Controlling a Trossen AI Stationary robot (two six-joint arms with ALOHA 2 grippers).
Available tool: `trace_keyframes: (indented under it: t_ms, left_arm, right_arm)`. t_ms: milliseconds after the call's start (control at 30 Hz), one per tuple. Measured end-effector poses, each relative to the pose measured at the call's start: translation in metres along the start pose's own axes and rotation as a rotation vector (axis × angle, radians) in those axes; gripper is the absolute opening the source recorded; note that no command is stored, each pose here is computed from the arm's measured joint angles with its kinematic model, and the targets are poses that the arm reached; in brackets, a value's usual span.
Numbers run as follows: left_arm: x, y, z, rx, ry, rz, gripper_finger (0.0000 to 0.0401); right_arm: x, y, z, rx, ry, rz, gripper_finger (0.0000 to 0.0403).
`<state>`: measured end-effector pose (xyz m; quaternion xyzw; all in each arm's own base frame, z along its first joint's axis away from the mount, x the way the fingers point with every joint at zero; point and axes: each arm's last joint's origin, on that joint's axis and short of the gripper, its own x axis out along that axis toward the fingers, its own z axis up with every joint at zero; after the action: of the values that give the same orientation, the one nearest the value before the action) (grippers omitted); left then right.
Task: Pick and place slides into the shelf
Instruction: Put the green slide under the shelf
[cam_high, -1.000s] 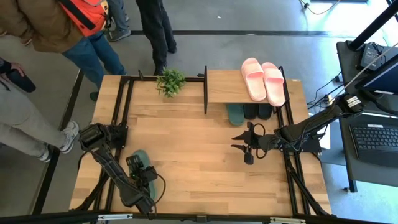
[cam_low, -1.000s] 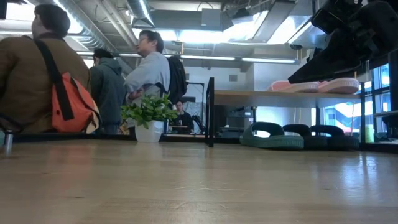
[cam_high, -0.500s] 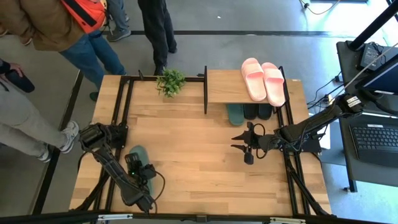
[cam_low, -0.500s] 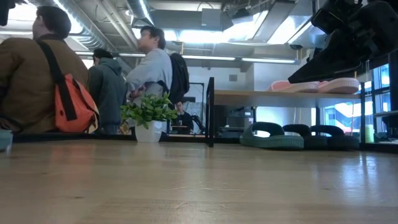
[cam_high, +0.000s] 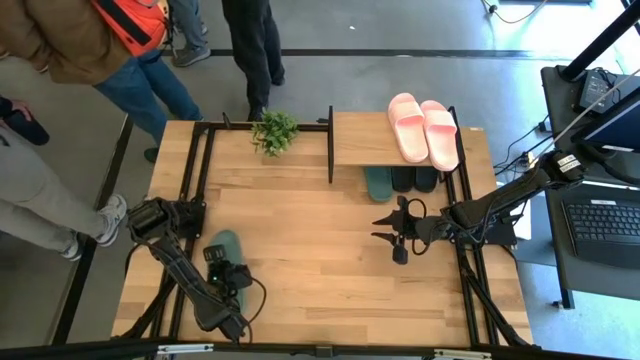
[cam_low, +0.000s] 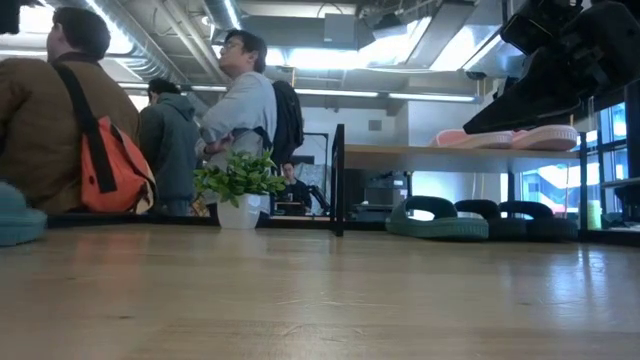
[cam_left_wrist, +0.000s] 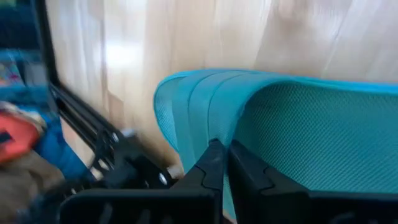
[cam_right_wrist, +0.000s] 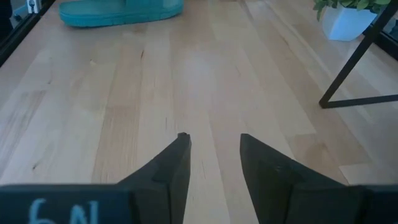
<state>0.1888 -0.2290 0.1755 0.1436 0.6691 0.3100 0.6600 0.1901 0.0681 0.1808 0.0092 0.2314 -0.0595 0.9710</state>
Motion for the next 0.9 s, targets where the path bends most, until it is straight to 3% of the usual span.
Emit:
trace_keyframes:
  t_ms: [467,633,900]
  left_arm:
    - [-0.019,0.031,0.015,0.105,-0.386,0.056,0.0002]
    - [-0.011,0.043,0.042,0.109,-0.372,0.068,0.0001]
    - [0.004,0.048,0.1,0.169,-0.465,0.015,0.0]
  right_arm:
    - [0.0,0.0,-0.001,0.019,0.014,-0.005,0.014]
    - [-0.003,-0.003,0.001,0.091,-0.022,-0.069,0.014]
    - [-0.024,-0.005,0.001,0.167,0.002,-0.022,0.014]
